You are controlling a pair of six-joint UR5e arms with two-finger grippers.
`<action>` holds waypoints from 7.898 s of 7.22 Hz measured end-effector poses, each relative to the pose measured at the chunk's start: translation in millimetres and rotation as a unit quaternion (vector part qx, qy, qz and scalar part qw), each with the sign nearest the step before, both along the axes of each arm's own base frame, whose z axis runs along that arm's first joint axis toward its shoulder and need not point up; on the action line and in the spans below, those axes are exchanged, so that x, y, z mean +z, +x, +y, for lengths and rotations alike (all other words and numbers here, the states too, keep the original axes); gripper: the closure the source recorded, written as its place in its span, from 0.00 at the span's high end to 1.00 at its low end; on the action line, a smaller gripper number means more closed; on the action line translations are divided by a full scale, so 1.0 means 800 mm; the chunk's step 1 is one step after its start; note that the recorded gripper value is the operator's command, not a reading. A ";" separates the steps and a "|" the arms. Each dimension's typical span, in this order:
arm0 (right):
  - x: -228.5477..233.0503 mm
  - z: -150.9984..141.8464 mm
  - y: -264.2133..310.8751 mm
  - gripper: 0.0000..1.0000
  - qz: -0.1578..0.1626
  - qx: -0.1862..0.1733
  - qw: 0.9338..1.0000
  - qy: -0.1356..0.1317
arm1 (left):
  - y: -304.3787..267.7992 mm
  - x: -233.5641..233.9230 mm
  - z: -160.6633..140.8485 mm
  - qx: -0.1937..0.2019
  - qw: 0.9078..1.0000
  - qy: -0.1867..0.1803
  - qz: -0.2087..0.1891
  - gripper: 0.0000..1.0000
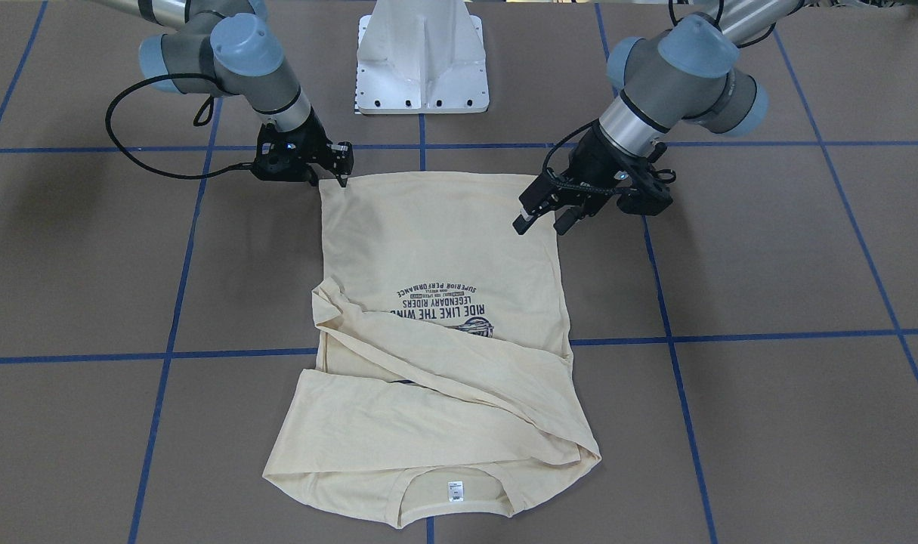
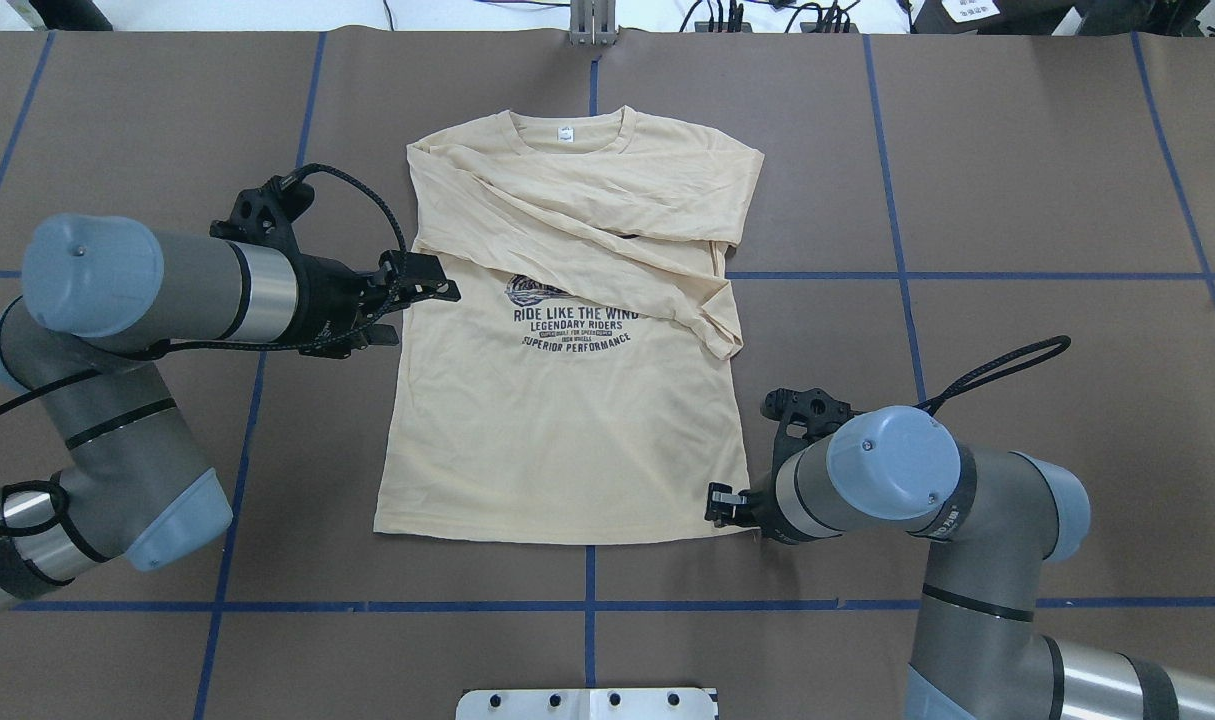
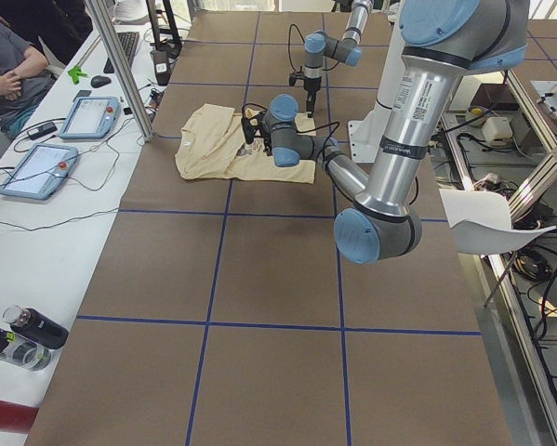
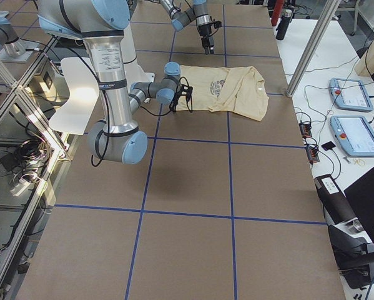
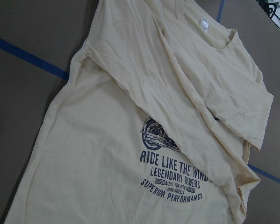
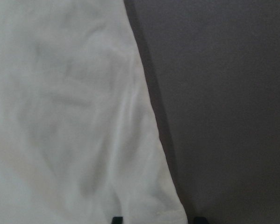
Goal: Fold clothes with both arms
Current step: 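Lower the left gripper to the other near hem corner beside the right gripper, then grasp the near hem corners with both grippers, then lift both hem corners and carry them over the shirt toward the collar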
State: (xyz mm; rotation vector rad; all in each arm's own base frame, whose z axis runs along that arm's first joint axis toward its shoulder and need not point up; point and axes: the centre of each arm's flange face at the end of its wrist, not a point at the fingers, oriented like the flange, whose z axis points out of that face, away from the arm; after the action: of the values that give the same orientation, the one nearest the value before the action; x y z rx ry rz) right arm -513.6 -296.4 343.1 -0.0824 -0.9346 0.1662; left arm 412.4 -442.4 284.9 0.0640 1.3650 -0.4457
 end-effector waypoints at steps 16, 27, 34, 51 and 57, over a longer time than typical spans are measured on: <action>-0.061 -0.003 0.041 0.00 -0.051 0.016 0.998 0.012 | 0.089 0.053 0.156 0.003 0.991 -0.017 -0.135 0.99; -0.067 -0.010 0.049 0.00 -0.058 0.016 0.998 0.010 | 0.121 0.059 0.181 0.017 0.968 -0.029 -0.247 0.91; -0.072 -0.012 0.058 0.00 -0.064 0.014 0.998 0.007 | 0.129 0.063 0.195 0.030 0.962 -0.033 -0.269 0.77; -0.034 0.005 0.139 0.00 -0.066 -0.043 0.994 -0.080 | 0.090 -0.011 0.232 0.061 0.970 -0.027 -0.235 0.00; -0.067 -0.049 0.160 0.00 -0.100 -0.021 0.989 -0.107 | 0.067 -0.083 0.246 0.116 0.975 0.005 -0.190 0.00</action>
State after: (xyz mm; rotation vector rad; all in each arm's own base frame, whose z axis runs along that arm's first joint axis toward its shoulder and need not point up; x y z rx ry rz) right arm -385.4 -335.8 289.2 -0.3220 -1.1115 0.2212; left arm 465.9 -245.7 218.4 -0.0021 0.9822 -0.2144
